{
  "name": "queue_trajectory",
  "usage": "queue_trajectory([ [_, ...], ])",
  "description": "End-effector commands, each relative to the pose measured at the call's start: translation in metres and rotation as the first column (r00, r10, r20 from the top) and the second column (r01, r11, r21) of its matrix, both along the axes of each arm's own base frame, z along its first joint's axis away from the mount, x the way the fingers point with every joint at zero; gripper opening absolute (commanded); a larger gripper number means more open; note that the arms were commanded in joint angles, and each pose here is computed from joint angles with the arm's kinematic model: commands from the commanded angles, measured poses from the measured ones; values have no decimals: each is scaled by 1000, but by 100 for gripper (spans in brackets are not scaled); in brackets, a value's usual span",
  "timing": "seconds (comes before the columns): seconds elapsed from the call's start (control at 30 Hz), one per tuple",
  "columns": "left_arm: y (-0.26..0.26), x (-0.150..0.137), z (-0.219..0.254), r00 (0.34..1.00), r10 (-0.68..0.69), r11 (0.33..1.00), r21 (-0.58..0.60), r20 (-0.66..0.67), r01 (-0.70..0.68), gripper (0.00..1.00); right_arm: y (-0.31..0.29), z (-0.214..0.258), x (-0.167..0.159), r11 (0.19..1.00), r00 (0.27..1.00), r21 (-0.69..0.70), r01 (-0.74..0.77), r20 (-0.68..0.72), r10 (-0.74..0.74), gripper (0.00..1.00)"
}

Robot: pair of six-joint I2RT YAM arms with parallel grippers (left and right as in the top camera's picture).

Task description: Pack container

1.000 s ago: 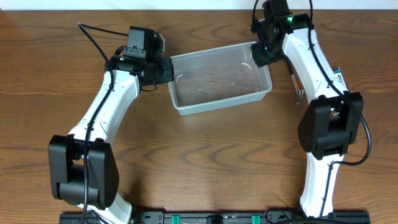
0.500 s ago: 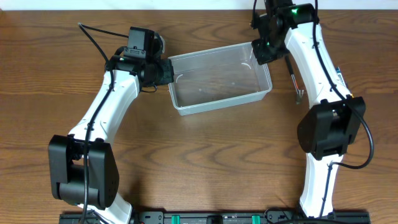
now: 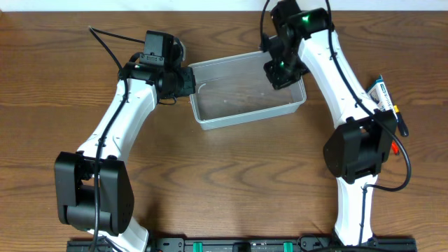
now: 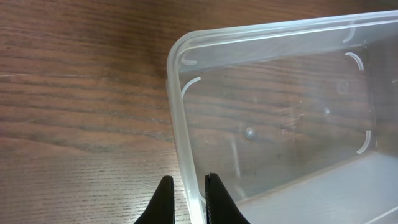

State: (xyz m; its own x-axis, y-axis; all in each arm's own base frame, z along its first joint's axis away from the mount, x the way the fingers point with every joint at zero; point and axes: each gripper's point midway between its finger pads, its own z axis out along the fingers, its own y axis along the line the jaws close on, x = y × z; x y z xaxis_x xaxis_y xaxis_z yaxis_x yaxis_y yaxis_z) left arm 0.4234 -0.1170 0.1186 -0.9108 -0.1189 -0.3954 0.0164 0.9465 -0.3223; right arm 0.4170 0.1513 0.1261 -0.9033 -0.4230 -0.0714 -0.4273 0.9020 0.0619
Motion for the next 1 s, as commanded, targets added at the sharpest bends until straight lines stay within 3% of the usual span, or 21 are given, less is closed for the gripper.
queue_trajectory([
  [0.0,7,8,1,1000,6,999,36,16,-7,7,-1,12,-4,999,999,8,33,3,-33,1],
  [0.6,8,8,0,1000,9,999,43,16,-10,7,-18,-14,-11,997,998,-68,46,-40,-48,1],
  [0.97,8,8,0,1000,9,999,43,17,-10,8,-34,-44,-31,993,987,-103,61,-141,-75,2],
])
